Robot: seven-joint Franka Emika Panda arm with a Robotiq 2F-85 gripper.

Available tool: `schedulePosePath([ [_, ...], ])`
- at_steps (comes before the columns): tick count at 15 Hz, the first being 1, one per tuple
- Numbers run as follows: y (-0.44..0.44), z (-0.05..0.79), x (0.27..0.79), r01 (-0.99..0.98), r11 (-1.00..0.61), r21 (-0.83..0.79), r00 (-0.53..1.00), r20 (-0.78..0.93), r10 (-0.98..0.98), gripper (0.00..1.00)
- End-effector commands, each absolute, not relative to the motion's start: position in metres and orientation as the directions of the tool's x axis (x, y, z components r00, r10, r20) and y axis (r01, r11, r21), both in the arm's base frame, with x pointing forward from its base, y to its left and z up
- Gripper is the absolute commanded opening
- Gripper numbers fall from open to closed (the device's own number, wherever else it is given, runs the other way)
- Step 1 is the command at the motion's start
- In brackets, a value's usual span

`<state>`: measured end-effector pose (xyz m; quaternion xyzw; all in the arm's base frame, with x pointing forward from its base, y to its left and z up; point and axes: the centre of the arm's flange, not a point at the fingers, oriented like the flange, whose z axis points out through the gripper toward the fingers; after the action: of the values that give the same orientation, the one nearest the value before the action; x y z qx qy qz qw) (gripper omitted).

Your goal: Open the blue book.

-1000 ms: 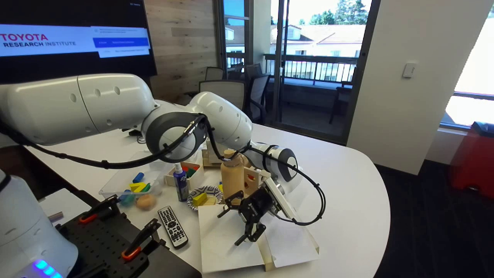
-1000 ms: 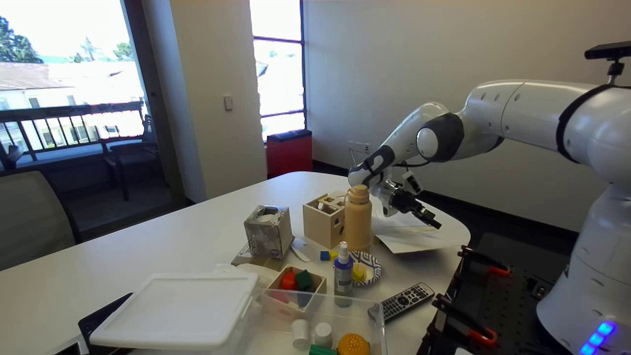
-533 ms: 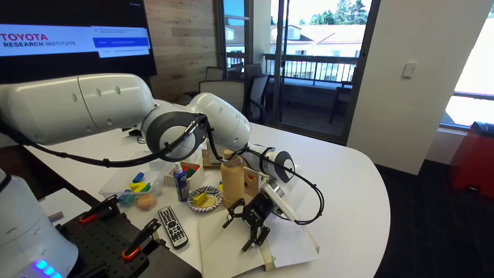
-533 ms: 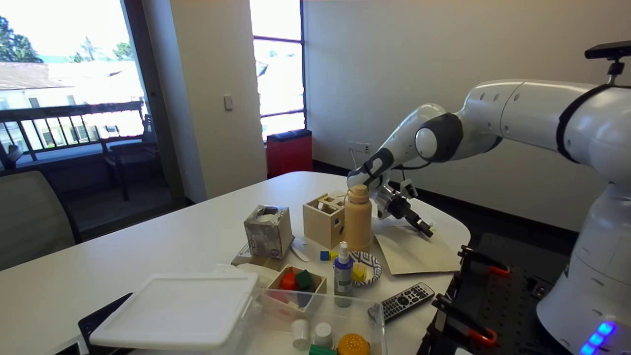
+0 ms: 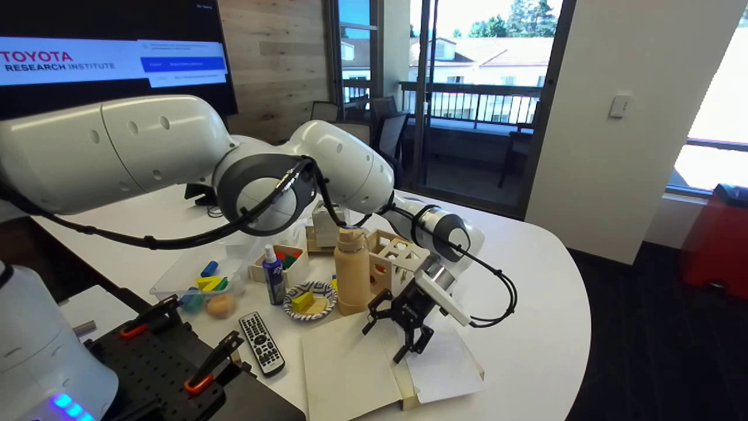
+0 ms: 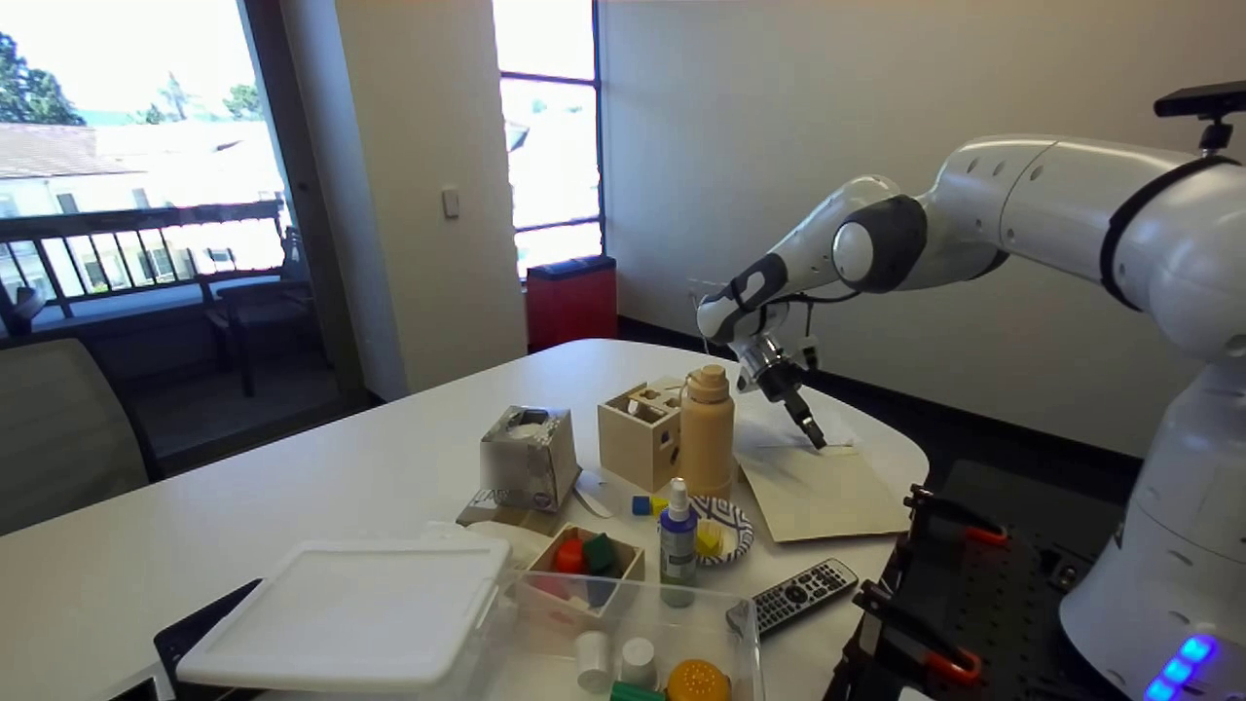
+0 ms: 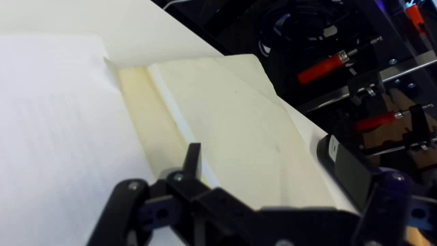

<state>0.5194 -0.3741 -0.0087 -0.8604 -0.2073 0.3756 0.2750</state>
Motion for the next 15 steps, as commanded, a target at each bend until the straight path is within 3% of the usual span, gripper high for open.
schedulePosePath([
  [1,-0.371,0.046,0.5,0.184,-0.786,-0.59,0.709,-0.475,0.522,1.0],
  [15,-0.37,0.176,0.477,0.199,-0.9,-0.388,0.92,-0.243,0.308,1.0],
])
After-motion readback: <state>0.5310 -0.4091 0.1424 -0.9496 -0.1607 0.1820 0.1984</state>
